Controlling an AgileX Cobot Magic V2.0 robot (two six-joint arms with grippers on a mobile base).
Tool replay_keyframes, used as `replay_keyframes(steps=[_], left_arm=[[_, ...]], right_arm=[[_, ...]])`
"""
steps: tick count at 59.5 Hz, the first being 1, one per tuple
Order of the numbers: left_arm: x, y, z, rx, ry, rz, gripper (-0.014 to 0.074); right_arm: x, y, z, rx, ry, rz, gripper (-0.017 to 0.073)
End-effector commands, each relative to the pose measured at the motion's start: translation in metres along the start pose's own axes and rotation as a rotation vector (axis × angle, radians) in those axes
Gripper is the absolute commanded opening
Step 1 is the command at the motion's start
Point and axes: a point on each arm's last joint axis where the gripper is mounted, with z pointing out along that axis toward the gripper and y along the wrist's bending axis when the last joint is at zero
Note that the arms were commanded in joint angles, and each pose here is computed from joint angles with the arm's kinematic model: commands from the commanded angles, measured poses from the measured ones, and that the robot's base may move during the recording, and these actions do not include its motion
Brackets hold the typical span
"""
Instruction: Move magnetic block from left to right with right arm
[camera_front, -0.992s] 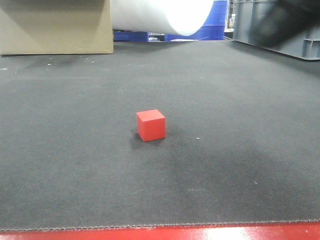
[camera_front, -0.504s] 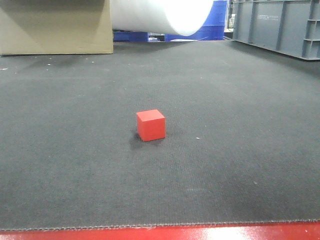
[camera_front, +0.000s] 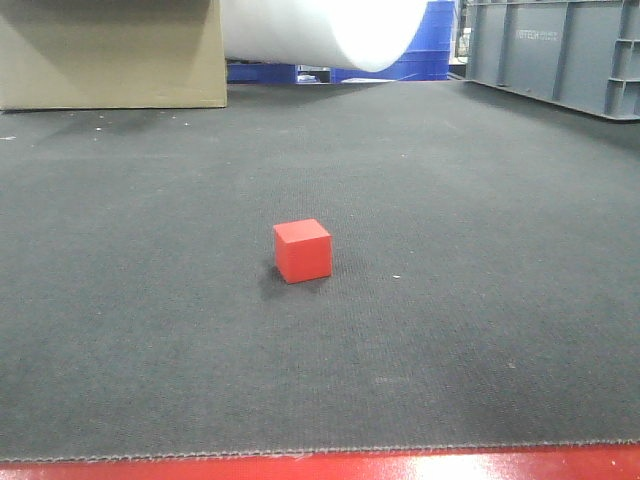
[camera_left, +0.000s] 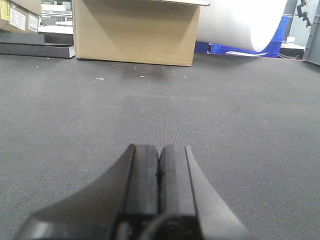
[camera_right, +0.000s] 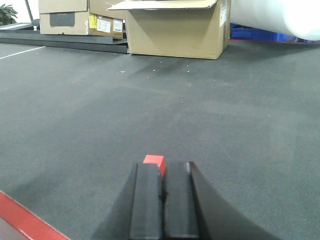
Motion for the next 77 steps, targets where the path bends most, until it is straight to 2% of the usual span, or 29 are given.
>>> replay_keyframes(steps=[1, 15, 21, 25, 33, 41, 49, 55, 65, 68, 77], left_arm=[[-0.005, 0.000, -0.001, 0.009, -0.093, -0.005, -0.0116], [-0.005, 0.000, -0.001, 0.009, -0.093, -0.005, -0.0116], [-0.005, 0.000, -0.001, 0.009, -0.093, -0.005, -0.0115], [-0.005, 0.000, -0.001, 0.009, -0.093, -0.005, -0.0116], [-0.005, 0.000, -0.001, 0.009, -0.093, -0.005, -0.0116], [-0.005, 0.000, -0.001, 0.009, -0.093, -0.005, -0.0116], [-0.005, 0.000, -0.001, 0.009, -0.093, -0.005, -0.0116], [-0.005, 0.000, -0.001, 0.009, -0.093, -0.005, -0.0116], [-0.005, 0.000, -0.001, 0.009, -0.093, -0.005, -0.0116], [-0.005, 0.000, -0.001, 0.009, -0.093, -0.005, -0.0116], [-0.005, 0.000, -0.001, 0.009, -0.093, -0.005, -0.0116]], right_arm=[[-0.015, 0.001, -0.002, 0.008, -0.101, 0.010, 0.0055], [-0.015, 0.000, -0.002, 0.009, -0.102, 0.006, 0.0055], [-0.016, -0.003, -0.002, 0.055, -0.105, -0.055, 0.0055], [-0.015, -0.006, -0.002, 0.118, -0.108, -0.083, 0.0055], [-0.005, -0.017, -0.002, 0.296, -0.113, -0.119, 0.0055], [0.021, -0.029, -0.004, 0.462, -0.153, -0.126, 0.0055], [0.047, -0.036, -0.006, 0.566, -0.211, -0.137, 0.0055], [0.066, -0.042, -0.005, 0.603, -0.231, -0.143, 0.0055], [0.098, -0.052, 0.002, 0.617, -0.251, -0.135, 0.0055], [0.102, -0.053, 0.003, 0.616, -0.245, -0.119, 0.0055], [0.102, -0.053, 0.003, 0.616, -0.240, -0.119, 0.0055]])
